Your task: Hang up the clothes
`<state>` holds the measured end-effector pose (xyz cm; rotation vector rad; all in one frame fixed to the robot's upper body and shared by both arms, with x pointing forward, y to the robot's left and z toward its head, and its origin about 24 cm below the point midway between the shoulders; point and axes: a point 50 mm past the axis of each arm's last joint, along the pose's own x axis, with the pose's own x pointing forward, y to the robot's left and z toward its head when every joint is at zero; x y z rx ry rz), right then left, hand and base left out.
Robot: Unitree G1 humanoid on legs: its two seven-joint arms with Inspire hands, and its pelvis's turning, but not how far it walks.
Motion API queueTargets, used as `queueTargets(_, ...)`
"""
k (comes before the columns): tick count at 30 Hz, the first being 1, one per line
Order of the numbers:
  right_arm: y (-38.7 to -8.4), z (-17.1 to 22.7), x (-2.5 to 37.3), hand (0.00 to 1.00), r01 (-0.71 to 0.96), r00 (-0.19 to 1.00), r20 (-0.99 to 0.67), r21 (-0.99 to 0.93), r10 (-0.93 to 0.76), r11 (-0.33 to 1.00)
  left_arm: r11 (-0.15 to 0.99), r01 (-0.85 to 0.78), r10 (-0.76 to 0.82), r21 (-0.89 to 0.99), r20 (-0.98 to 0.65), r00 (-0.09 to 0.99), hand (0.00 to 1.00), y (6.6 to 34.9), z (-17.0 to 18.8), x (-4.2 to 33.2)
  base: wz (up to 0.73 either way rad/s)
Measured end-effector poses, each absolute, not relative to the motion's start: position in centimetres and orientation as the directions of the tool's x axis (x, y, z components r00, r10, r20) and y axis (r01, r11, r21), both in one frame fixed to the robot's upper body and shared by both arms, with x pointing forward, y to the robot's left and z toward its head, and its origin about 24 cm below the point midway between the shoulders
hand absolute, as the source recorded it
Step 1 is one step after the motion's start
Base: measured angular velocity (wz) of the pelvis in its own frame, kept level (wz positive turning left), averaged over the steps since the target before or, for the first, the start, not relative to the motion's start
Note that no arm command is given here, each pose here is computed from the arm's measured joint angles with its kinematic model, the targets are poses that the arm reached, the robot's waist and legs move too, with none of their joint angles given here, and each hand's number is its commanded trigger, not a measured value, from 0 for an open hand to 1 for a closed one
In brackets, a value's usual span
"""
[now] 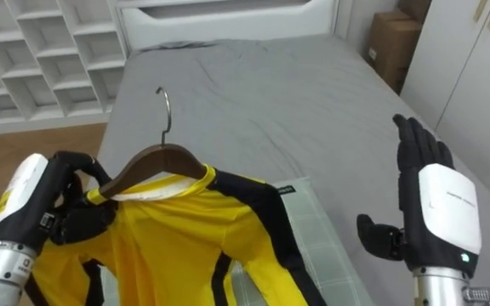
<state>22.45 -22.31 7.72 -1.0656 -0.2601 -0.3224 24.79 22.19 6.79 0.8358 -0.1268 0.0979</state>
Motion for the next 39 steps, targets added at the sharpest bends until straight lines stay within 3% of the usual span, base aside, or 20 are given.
queueTargets(6, -21.4, 10.0, 23.7, 0.0, 0.361, 0.921, 0.388, -0.821, -0.031, 0.442, 0.664, -0.112, 0.028, 0.74, 0.125, 0.992, 1.0, 22.2, 6.7, 24.9, -0.01)
queueTargets(21, -20.6, 13.7, 26.0, 0.0, 0.284, 0.91, 0.411, -0.717, 0.058, 0.637, 0.648, -0.164, -0.027, 0.744, 0.238, 0.971, 1.0, 21.1, 9.7, 26.1, -0.01)
queueTargets(31, -20.1, 12.1, 28.0, 0.0, 0.005, 0.96, 0.224, -0.614, 0.168, 0.789, 0.642, -0.166, -0.036, 0.748, 0.246, 0.969, 1.0, 20.9, 10.1, 26.3, 0.07)
queueTargets(39, -20.1, 7.7, 29.0, 0.0, -0.254, 0.965, -0.03, -0.364, 0.262, 0.896, 0.632, -0.144, -0.031, 0.761, 0.211, 0.977, 1.0, 21.0, 9.8, 26.4, 0.01)
